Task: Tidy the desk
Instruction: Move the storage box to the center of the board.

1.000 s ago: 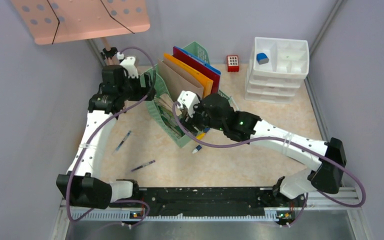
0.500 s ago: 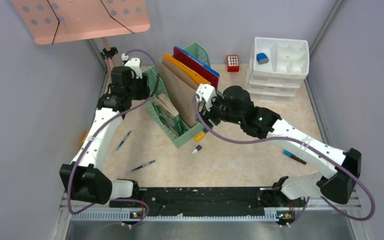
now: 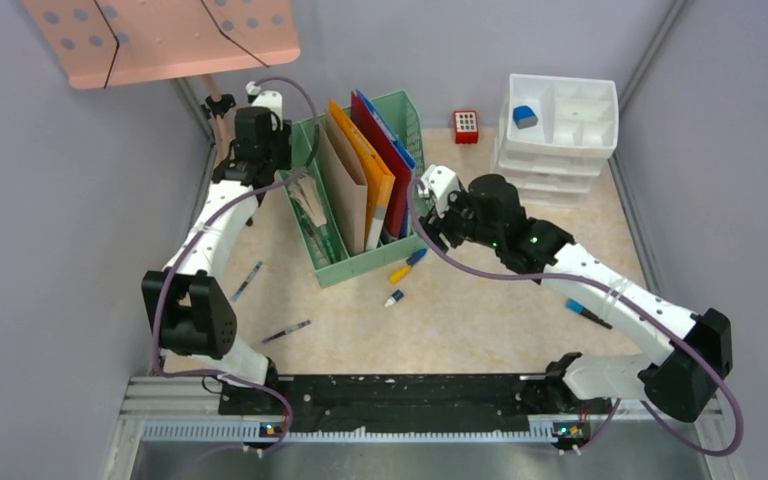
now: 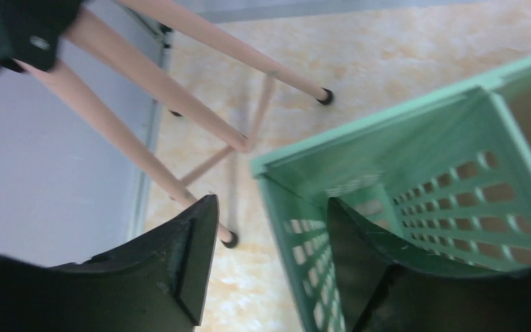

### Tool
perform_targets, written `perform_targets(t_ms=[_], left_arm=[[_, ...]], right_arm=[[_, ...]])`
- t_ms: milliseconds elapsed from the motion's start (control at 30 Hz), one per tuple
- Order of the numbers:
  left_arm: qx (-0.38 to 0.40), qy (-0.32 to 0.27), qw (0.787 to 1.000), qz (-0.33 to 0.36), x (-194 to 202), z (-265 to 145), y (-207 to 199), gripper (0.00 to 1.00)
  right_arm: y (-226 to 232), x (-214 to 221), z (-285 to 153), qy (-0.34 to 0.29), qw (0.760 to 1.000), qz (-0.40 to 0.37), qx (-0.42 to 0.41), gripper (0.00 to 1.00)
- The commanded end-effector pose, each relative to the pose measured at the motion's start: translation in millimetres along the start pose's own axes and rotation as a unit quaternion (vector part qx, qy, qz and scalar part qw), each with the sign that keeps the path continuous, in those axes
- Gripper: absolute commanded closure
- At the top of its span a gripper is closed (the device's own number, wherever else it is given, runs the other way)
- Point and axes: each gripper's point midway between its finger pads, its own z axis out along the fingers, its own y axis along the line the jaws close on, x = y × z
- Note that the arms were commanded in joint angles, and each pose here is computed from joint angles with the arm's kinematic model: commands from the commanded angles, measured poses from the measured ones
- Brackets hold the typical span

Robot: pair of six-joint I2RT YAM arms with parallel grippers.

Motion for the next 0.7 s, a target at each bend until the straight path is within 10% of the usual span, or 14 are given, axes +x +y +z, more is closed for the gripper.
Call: perform_targets(t_ms=[0, 333, 667], left_arm=[[-0.084, -0.09, 0.992, 0.004, -61, 0, 43, 0.31], [-0.026, -0.079, 0.997, 0.001, -49, -34, 32, 0.02], [0.09, -0.095, 0.99, 0.059, 17, -139, 12, 0.01]], right_arm=[[-38, 0, -9, -0.024, 0.997, 0.037, 0.068, 0.32], [-64, 59, 3, 0.017, 0.99, 0.096, 0.098, 0.32], [-81, 88, 33, 0.045, 0.987, 0.127, 0.092, 0.32]])
